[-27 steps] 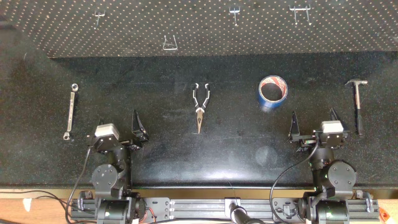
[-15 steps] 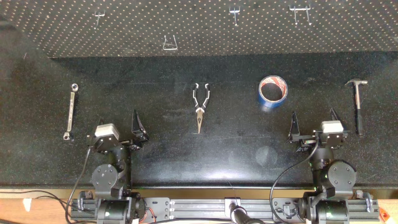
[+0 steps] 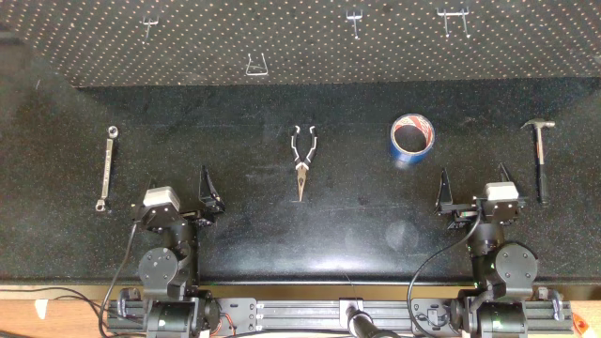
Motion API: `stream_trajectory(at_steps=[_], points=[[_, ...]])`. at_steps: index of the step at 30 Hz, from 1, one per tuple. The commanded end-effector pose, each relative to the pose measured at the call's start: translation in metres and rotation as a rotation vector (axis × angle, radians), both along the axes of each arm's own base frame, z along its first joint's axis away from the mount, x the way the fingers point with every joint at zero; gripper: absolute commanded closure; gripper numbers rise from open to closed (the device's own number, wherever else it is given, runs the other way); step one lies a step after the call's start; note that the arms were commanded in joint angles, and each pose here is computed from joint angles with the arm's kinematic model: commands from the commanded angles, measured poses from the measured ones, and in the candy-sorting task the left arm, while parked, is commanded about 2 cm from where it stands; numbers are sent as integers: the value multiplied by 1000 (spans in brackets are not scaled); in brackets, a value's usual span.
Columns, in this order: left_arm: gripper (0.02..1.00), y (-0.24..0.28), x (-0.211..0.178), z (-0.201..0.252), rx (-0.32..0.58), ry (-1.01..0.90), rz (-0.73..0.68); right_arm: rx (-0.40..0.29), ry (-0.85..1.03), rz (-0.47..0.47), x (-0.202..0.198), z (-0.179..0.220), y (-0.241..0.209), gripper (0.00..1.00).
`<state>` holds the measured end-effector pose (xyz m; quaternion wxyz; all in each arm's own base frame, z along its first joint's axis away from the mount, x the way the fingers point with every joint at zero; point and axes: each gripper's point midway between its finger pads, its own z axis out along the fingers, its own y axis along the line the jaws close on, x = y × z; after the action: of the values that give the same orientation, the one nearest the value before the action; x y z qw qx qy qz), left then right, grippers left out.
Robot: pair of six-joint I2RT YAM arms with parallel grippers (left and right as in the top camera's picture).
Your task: Place Tools Onto Pegboard
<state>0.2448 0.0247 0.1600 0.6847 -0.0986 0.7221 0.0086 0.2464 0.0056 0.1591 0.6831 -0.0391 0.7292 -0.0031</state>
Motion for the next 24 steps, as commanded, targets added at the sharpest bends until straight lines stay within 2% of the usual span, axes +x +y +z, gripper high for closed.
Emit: stream_trajectory(at_steps=[1,8,11,12,15,17,20,22,24], points=[[23,6,-1,0,-7,-1,34,-14,-3,-7,0,-1,-1,20],[23,2,0,-1,-5,5,11,-14,-2,-7,0,-1,-1,18],[23,4,10,-11,210,193,-10,-14,-3,-7,0,0,-1,20],[25,9,16,-7,227,248,10,-14,-3,-7,0,0,-1,18],[25,28,28,3,215,439,61,-14,-2,-7,0,-1,-1,20],[23,52,24,3,181,657,122,-14,-2,-7,0,-1,-1,18],[25,93,17,2,128,844,225,-14,-2,-7,0,-1,-1,20],[25,129,13,-4,171,951,262,-14,-2,-7,0,-1,-1,18],[25,147,8,-15,207,1015,204,-14,-2,-7,0,-1,-1,20]])
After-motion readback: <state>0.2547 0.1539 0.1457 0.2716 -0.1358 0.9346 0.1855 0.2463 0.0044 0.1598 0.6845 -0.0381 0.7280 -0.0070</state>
